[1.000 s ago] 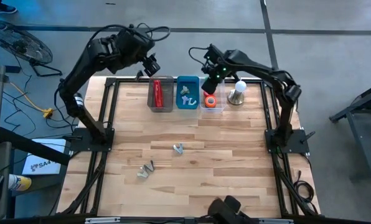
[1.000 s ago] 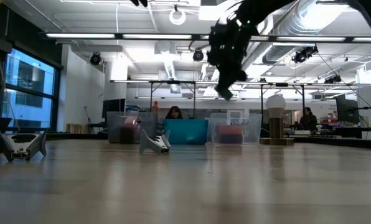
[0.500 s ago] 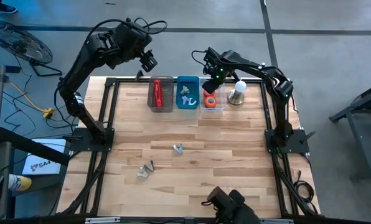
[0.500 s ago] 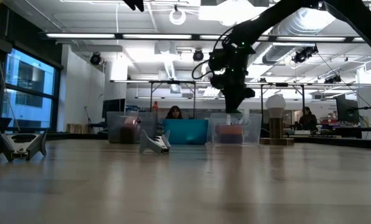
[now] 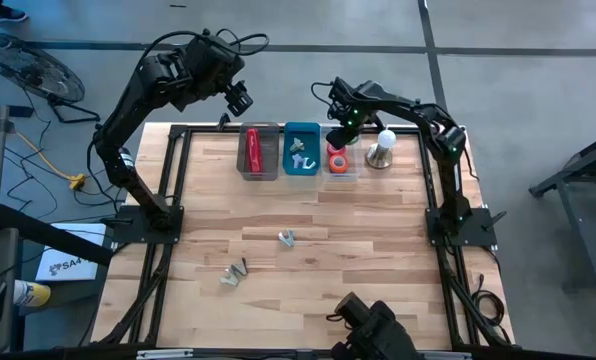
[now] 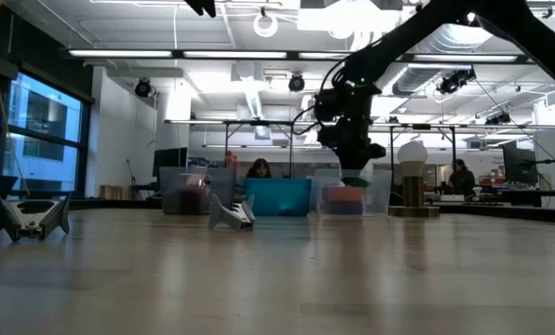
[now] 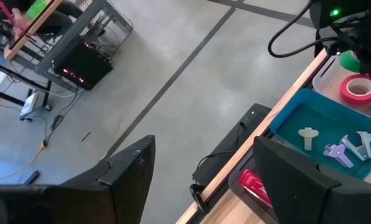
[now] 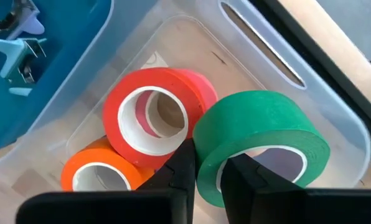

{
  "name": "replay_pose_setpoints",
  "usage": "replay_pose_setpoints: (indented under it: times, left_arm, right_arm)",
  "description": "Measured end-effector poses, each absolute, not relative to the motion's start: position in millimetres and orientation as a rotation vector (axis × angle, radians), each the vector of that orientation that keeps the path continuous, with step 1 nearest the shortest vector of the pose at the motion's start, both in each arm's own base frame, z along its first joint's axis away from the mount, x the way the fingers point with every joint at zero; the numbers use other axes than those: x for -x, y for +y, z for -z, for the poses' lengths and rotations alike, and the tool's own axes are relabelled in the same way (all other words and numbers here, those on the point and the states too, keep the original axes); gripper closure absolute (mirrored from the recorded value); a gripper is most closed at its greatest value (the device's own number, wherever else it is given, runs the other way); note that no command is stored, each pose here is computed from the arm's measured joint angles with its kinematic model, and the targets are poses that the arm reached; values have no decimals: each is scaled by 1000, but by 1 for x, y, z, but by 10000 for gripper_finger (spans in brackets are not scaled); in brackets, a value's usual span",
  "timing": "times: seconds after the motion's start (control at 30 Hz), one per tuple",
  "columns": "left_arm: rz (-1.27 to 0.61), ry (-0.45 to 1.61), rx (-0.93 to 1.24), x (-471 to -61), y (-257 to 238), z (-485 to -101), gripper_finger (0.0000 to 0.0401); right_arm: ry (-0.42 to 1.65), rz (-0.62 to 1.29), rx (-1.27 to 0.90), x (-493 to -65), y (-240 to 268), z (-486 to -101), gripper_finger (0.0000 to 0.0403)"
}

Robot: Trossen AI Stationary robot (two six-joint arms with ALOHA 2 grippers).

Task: Pick and place Stapler, Stapler remover, tape
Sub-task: Put the green tape into the transparent bin, then put the blue staple remover into the blue bin

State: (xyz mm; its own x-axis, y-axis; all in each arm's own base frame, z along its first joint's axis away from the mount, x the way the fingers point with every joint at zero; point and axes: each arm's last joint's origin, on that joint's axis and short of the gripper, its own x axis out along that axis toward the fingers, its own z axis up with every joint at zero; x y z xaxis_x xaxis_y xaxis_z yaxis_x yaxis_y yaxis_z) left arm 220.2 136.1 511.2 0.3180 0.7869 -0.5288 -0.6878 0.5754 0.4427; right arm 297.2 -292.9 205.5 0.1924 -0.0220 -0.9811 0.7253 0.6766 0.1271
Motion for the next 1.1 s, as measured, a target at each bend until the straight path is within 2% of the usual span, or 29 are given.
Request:
replay_pose_setpoints:
  times: [0.33,0.73,1.1]
  left_arm:
    - [-959,786,-153,-221,136,-511,135]
    - [-951,792,-157,-221,136,-511,135]
    - [-938,845,-155,-218,134,-507,135]
  right_arm:
    - [1292,609,-659,-297,-293,-206,327]
    - [1269,573,-718,-295,-293,-207,223]
    - [1190,626,-662,-287,-285,-244,210]
